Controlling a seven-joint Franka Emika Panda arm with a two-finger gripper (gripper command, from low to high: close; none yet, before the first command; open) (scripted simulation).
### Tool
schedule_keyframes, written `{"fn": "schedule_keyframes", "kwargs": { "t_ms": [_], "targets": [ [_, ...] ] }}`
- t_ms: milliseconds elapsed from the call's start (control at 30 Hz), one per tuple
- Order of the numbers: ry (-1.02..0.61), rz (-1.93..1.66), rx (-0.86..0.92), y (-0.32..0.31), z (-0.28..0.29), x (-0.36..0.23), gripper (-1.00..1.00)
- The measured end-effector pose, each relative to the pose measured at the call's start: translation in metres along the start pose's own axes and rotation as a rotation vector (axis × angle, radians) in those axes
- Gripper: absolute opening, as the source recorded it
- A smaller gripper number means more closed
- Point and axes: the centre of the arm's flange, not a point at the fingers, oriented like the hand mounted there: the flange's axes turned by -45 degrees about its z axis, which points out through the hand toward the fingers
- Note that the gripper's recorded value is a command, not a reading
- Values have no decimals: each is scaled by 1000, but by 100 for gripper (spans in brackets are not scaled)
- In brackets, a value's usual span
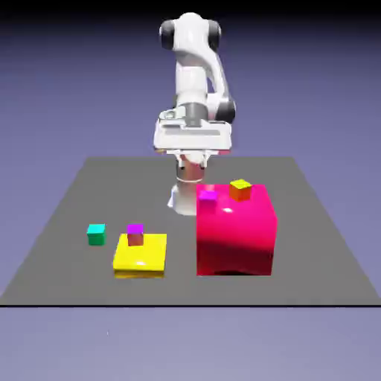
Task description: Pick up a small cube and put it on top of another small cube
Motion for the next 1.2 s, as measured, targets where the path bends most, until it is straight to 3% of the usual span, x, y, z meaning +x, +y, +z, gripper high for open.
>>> {"fn": "schedule_keyframes", "kwargs": {
  "t_ms": [567, 1200],
  "targets": [
    [104, 916, -34, 178, -34, -30, 0],
    [125, 1957, -2, 318, -30, -172, 0]
  ]
}}
